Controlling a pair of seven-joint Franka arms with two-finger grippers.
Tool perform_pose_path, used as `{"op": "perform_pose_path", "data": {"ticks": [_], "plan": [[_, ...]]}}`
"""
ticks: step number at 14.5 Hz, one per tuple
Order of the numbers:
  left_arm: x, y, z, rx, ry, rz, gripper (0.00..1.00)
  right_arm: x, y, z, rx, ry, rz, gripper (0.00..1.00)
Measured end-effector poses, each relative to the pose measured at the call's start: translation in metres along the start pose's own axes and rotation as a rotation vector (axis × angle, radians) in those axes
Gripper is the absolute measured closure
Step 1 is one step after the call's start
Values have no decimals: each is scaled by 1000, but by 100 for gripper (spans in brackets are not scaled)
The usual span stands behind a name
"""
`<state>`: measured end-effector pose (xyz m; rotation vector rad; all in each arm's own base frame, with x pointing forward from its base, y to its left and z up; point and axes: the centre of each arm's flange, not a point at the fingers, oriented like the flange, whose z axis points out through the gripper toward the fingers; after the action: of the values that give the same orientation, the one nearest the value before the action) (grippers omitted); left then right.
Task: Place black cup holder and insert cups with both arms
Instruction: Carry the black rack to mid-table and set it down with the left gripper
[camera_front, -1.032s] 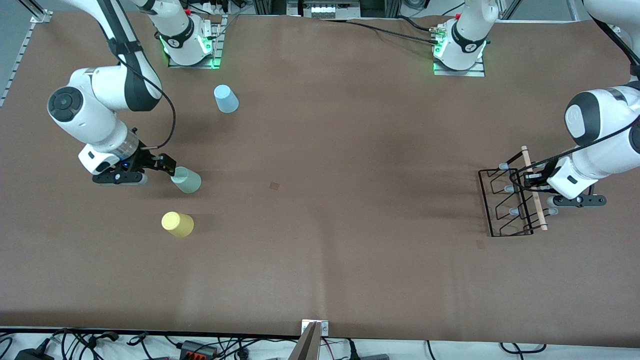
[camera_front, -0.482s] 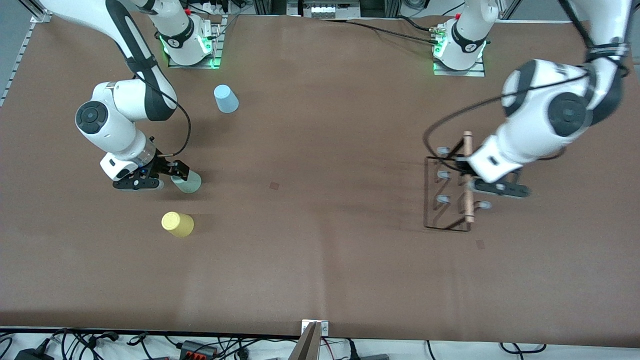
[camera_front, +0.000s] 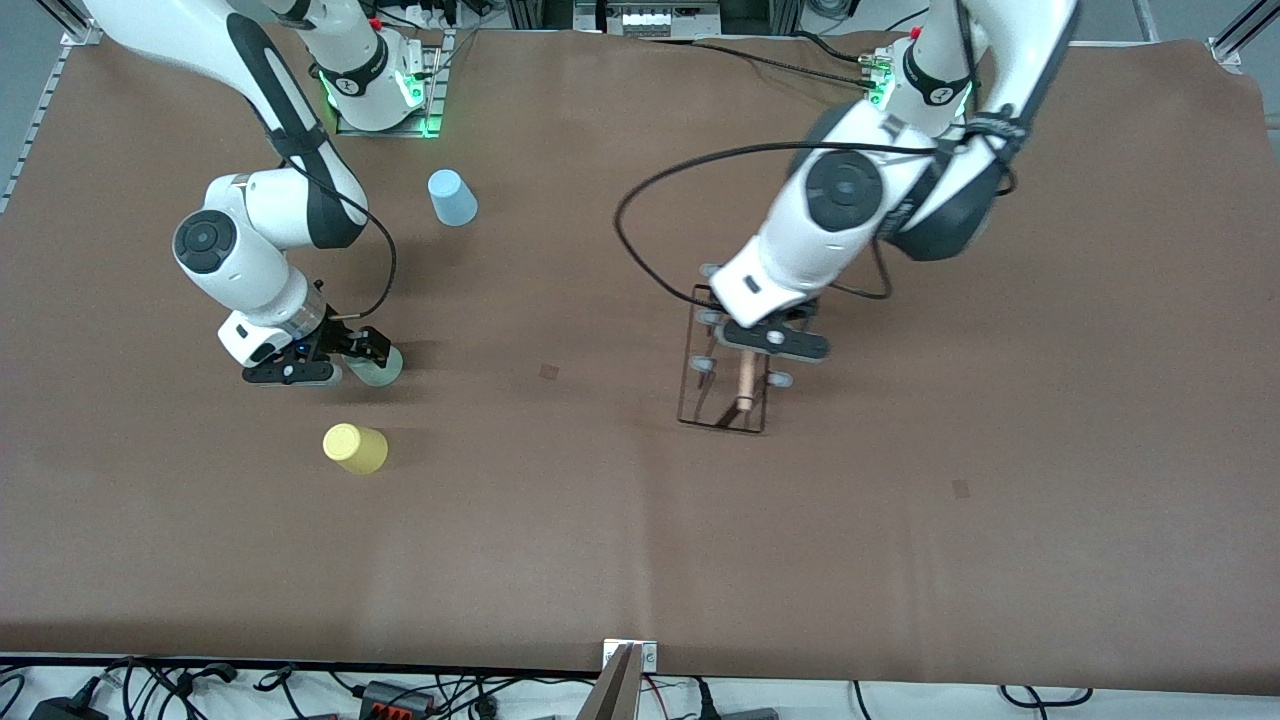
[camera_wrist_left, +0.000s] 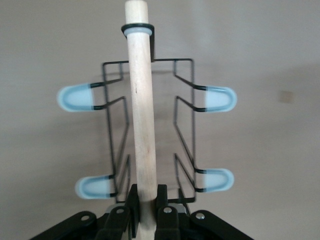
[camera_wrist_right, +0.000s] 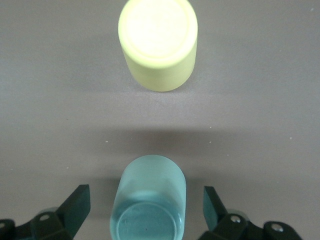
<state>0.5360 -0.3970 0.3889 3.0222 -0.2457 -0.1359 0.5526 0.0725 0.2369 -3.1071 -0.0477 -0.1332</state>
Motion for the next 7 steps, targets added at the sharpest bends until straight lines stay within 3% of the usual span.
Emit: {"op": "perform_pose_path", "data": {"ticks": [4,7], "plan": [[-32,91,47,0,-42,-17,84,-5,0,11,-1,-20,0,0],[-32,110,66,-32,-18,-76,84,-9,0,15,-2,-30,0,0]]}}
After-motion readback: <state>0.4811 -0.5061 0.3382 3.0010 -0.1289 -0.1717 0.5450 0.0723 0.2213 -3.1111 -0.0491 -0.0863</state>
